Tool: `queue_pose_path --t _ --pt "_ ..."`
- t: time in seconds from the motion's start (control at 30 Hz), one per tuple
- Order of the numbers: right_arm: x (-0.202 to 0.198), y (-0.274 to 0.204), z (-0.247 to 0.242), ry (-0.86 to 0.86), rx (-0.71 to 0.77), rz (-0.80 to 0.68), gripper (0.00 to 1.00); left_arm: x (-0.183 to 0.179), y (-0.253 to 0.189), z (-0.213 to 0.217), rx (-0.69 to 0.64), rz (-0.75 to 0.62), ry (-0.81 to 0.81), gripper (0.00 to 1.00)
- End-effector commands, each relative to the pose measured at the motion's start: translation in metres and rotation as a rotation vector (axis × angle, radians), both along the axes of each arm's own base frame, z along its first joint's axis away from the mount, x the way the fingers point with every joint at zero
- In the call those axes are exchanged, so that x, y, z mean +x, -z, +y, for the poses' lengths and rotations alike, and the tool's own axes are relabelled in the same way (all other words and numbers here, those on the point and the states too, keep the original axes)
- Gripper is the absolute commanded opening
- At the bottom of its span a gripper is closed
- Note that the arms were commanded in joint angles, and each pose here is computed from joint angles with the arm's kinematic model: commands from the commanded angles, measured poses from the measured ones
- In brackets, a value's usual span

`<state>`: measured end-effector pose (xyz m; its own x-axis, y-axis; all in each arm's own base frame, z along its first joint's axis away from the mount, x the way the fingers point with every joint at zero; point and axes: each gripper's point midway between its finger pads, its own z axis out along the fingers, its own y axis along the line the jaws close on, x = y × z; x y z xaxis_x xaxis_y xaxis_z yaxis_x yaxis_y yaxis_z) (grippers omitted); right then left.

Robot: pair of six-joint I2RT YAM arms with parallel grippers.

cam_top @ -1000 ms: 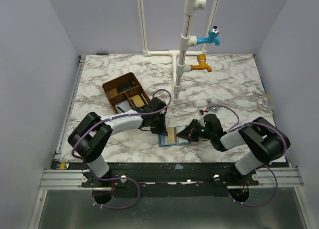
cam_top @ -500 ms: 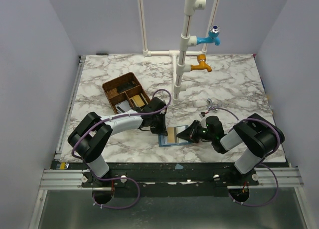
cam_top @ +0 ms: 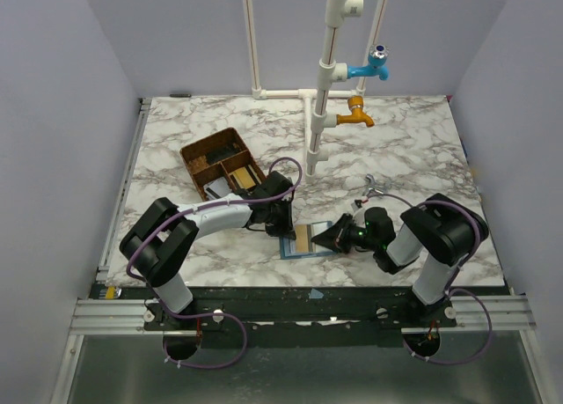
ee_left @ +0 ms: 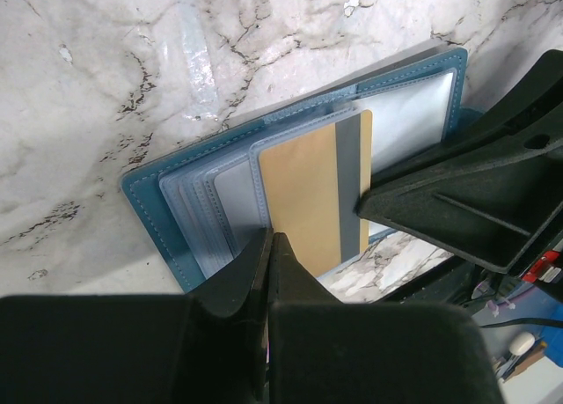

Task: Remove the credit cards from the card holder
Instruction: Remove the credit card from the card holder.

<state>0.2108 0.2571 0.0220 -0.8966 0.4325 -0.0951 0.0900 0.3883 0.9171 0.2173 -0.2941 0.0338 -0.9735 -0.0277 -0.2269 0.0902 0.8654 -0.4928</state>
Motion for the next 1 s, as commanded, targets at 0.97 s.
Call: queue_pose_path --t 0.97 --pt "0.008 -0.001 -0.002 -0.006 0.042 0.002 0.17 -0.023 0.058 0.061 0.264 0.096 -0.039 0.00"
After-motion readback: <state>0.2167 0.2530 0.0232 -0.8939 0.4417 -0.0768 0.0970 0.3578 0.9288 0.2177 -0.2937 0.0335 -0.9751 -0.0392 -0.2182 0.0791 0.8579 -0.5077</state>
